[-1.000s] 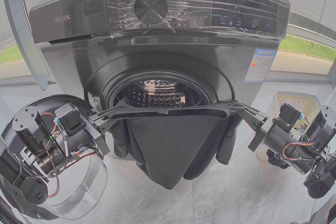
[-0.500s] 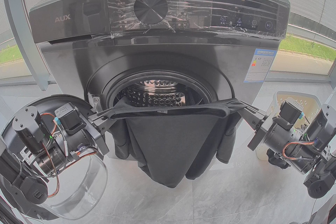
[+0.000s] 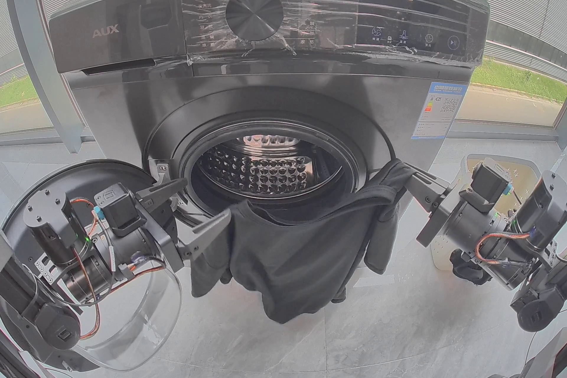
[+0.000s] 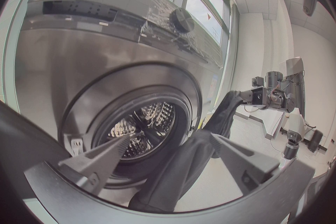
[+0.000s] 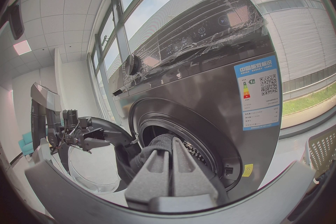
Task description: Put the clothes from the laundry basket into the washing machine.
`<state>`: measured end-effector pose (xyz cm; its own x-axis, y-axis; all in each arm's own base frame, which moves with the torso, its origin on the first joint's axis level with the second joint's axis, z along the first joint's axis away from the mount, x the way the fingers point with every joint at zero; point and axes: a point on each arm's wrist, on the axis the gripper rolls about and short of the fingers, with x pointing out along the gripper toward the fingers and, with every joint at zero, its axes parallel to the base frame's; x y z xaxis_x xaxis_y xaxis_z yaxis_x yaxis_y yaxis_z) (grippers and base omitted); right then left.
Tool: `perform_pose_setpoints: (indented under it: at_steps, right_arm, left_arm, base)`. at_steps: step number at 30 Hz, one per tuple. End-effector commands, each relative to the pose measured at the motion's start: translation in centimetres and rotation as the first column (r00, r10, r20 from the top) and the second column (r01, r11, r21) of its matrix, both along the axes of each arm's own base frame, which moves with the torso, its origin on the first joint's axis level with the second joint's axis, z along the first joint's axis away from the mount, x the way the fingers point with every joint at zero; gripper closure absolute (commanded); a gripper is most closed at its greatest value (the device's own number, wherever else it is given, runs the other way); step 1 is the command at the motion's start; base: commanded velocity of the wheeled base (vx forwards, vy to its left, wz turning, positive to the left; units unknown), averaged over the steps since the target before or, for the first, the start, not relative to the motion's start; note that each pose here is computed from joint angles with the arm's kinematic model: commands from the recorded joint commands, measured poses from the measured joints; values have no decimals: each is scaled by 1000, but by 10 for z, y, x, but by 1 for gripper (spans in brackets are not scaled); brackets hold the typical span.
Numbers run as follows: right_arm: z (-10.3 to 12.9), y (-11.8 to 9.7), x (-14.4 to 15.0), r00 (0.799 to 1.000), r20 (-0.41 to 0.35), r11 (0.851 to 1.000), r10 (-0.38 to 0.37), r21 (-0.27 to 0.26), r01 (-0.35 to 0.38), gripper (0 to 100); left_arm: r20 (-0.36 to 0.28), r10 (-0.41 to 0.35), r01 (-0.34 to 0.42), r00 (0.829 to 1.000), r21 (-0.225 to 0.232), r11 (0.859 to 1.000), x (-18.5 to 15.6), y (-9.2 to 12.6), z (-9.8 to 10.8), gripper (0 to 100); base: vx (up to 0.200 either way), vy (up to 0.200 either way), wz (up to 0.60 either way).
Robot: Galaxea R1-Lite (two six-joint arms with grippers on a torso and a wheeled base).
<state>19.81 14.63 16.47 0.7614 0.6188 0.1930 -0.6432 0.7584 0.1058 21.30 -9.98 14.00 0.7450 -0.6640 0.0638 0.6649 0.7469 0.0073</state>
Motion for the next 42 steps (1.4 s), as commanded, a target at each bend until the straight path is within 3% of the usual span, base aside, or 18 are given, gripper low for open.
perform_pose_setpoints:
  at_steps: [1, 7, 17, 20, 26, 42]
  right_arm:
    - [-1, 2, 7, 1000, -4, 1000, -15, 3, 15, 100]
    - [-2, 11, 13, 1000, -6, 999, -30, 15, 30, 100]
    - [6, 30, 8, 999, 25, 998, 39, 41, -40, 100]
    - [11, 36, 6, 997, 45, 996, 64, 55, -67, 100]
    - [16, 45, -1, 992, 62, 991, 108, 69, -112, 100]
    - [20, 63, -7, 983, 60, 979, 171, 106, -176, 100]
  left_arm:
    - [-56, -9, 10, 998, 20, 1000, -5, 0, -12, 0]
    - [-88, -27, 31, 996, 41, 999, -8, 0, -20, 0]
    - [-213, -89, 112, 973, 100, 989, 1, -17, -54, 0]
    - [-215, -90, 120, 972, 128, 985, 10, -26, -63, 0]
    - [-216, -98, 130, 972, 139, 982, 20, -42, -71, 0]
    - [-280, -98, 149, 955, 169, 974, 36, -57, -102, 0]
  base:
    - [0, 0, 0]
    - [0, 0, 0]
    - [0, 0, 0]
    - [0, 0, 0]
    - [0, 0, 0]
    - [0, 0, 0]
